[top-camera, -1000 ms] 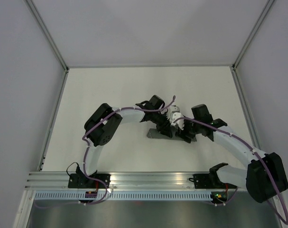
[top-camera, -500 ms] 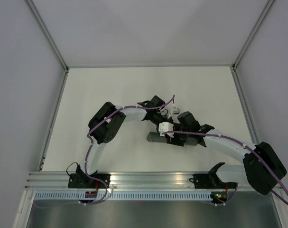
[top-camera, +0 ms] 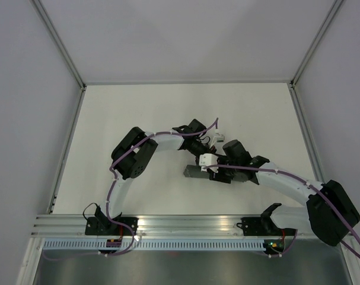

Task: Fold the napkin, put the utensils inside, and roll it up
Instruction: Roll the napkin with the utensil

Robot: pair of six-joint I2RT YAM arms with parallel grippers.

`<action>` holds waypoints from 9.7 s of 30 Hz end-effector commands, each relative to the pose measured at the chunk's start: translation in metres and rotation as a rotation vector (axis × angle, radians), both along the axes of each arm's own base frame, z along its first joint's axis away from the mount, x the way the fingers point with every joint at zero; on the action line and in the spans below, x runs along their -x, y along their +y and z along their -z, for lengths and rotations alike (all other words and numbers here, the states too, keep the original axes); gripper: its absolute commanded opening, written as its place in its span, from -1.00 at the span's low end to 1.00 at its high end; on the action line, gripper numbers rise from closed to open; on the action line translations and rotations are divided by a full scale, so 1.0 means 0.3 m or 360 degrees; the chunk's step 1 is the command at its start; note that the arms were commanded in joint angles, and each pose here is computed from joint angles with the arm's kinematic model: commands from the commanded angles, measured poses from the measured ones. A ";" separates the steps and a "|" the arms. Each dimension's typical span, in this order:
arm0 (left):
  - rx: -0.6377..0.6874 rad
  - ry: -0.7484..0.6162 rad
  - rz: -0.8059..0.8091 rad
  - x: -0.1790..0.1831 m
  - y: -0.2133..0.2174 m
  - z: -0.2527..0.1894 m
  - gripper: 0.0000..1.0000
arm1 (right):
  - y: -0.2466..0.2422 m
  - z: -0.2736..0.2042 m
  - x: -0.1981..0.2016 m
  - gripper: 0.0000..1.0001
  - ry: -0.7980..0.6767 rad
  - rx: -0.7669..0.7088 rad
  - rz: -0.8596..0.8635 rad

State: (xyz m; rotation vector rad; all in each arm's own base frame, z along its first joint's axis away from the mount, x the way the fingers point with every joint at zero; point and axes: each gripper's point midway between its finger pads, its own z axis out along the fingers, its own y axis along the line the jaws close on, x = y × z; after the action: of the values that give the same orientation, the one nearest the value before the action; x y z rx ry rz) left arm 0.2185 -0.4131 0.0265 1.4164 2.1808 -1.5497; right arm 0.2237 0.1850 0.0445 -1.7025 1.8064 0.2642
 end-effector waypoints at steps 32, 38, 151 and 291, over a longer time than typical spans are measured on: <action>-0.0027 0.0117 -0.0097 -0.016 0.023 -0.049 0.03 | -0.016 0.082 0.070 -0.53 0.0164 0.0096 -0.0109; 0.0058 0.0037 -0.0200 -0.096 0.017 -0.169 0.13 | -0.012 0.081 0.084 -0.63 0.0221 0.0111 -0.0142; -0.0209 -0.0320 0.0059 0.064 0.079 0.111 -0.58 | -0.226 -0.304 -0.189 0.44 0.0008 -0.0489 0.0341; -0.0676 -0.0413 -0.1752 -0.727 0.384 -0.042 0.04 | 0.312 -0.140 -0.540 0.12 0.1026 -0.0716 0.0986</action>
State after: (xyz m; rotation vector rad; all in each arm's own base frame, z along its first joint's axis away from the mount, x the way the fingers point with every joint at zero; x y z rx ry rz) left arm 0.4343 -0.2979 0.0421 0.1641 2.4492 -0.5265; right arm 0.3703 0.2759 0.0455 -0.7287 2.5081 0.9647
